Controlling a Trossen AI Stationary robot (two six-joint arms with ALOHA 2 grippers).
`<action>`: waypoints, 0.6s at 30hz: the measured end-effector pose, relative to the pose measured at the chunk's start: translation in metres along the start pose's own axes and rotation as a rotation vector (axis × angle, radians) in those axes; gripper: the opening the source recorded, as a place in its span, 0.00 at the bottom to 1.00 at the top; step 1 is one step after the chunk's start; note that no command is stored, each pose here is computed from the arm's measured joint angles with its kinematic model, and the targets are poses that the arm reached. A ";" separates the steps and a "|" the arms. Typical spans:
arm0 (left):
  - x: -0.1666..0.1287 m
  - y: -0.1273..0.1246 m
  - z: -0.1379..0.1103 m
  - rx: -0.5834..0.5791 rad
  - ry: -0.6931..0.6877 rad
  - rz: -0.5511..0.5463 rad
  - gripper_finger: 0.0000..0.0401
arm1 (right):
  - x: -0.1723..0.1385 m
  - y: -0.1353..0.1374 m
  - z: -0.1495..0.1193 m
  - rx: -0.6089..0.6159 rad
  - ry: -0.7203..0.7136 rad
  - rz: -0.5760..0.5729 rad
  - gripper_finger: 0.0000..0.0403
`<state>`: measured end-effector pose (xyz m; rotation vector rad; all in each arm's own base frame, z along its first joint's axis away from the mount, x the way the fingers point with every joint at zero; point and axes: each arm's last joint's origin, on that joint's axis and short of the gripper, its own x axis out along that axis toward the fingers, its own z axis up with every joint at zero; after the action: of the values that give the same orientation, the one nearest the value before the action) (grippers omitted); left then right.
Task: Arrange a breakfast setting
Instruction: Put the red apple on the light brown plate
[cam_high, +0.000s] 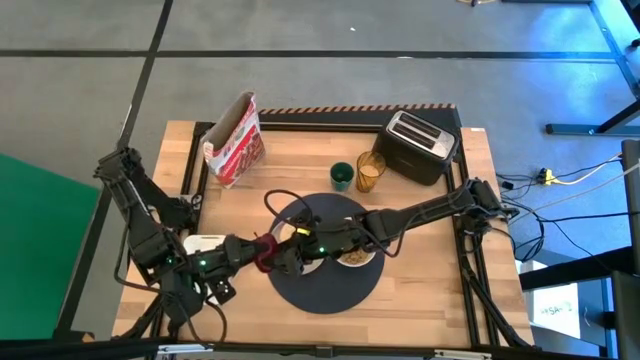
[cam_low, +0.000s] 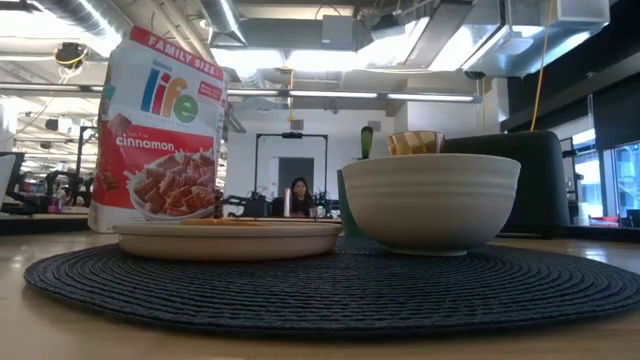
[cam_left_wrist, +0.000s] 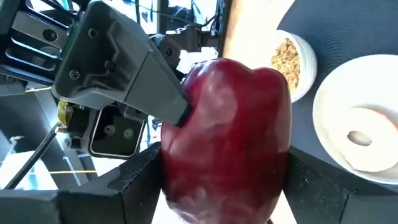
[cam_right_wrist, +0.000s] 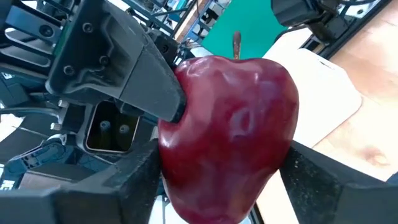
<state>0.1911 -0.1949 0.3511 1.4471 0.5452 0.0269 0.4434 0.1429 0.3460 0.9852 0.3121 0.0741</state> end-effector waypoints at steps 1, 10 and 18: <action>0.000 0.000 0.000 -0.004 -0.005 -0.006 0.70 | 0.000 0.000 0.000 0.001 0.005 0.003 0.67; 0.001 0.001 -0.002 -0.292 -0.013 -0.019 0.88 | 0.000 0.000 0.001 -0.066 -0.023 -0.007 0.62; -0.013 0.016 -0.017 -1.087 -0.048 -0.015 0.98 | 0.000 0.000 0.002 -0.366 -0.135 -0.105 0.63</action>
<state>0.1783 -0.1811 0.3696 0.3812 0.3912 0.2387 0.4436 0.1413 0.3467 0.6064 0.2159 -0.0306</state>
